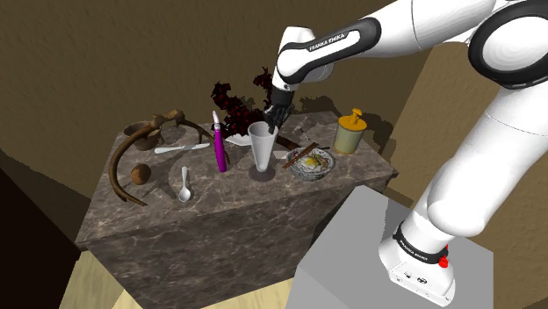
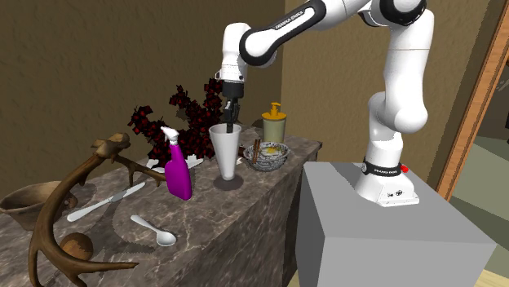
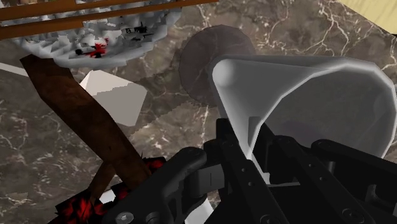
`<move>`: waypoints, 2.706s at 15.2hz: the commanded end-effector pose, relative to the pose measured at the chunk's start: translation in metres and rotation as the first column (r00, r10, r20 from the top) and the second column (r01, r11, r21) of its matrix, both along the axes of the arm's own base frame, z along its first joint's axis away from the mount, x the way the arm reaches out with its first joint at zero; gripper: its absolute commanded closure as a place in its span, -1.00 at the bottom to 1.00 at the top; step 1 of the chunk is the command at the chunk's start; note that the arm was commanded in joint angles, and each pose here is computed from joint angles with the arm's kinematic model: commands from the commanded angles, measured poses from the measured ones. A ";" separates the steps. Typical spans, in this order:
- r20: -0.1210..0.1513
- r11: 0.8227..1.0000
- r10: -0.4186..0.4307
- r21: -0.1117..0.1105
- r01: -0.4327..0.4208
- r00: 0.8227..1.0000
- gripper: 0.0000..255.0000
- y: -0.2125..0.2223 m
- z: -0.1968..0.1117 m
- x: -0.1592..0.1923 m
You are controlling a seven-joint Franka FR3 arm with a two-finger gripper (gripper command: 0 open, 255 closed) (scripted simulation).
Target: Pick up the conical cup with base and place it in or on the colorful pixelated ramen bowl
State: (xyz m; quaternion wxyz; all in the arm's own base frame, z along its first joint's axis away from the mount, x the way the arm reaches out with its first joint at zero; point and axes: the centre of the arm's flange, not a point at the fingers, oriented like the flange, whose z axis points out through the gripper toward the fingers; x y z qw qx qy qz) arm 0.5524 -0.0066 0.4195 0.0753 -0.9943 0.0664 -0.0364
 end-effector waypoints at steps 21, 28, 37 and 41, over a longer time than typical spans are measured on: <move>-0.001 1.000 0.000 0.000 0.000 1.000 1.00 0.000 0.113 0.000; -0.001 1.000 0.000 0.000 0.000 1.000 1.00 0.000 0.150 0.000; -0.001 1.000 0.000 0.000 0.000 1.000 1.00 -0.040 0.196 -0.045; -0.001 1.000 0.000 0.000 0.000 1.000 1.00 -0.072 0.219 -0.080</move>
